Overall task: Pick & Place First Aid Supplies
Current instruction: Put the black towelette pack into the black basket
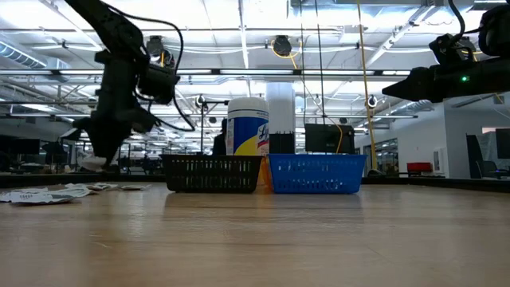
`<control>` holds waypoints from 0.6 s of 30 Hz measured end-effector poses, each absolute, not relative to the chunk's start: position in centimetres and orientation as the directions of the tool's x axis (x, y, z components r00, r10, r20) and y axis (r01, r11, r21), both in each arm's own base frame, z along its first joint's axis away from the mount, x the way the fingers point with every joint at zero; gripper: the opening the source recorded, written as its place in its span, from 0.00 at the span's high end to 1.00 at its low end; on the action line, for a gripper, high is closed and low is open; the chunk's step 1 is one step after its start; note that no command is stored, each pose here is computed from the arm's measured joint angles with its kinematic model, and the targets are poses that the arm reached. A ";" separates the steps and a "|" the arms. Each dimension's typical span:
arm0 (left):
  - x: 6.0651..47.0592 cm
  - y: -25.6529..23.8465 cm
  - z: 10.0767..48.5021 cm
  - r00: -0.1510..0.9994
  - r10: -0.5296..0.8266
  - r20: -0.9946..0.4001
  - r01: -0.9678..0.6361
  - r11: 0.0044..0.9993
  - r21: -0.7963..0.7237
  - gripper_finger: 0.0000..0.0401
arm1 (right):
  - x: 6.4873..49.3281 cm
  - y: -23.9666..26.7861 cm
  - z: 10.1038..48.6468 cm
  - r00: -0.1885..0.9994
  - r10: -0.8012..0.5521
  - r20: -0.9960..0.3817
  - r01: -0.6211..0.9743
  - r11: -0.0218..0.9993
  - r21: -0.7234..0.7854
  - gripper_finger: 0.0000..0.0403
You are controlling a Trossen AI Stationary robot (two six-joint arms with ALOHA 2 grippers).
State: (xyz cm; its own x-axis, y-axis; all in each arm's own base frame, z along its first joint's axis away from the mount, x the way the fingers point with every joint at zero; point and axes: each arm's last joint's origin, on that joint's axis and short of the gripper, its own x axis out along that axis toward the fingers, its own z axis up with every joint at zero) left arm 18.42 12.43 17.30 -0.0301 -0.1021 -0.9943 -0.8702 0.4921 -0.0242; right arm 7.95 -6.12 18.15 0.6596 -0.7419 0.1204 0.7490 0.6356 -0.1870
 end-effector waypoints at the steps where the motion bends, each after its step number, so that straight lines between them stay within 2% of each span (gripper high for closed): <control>1: 18.3 12.1 17.7 -0.029 -0.100 -0.995 -0.858 0.514 -0.026 0.98 | 7.9 -6.1 18.1 0.660 -0.742 0.120 0.749 0.636 -0.187 0.31; 12: 17.6 8.6 21.0 0.050 -0.067 -0.996 -0.561 0.824 -0.084 0.99 | 7.9 -6.1 18.1 0.659 -0.742 0.120 0.749 0.635 -0.187 0.31; 18: 19.9 7.7 21.9 0.047 -0.013 -0.999 -0.353 0.935 -0.029 0.99 | 7.9 -6.1 18.1 0.660 -0.742 0.120 0.749 0.636 -0.187 0.31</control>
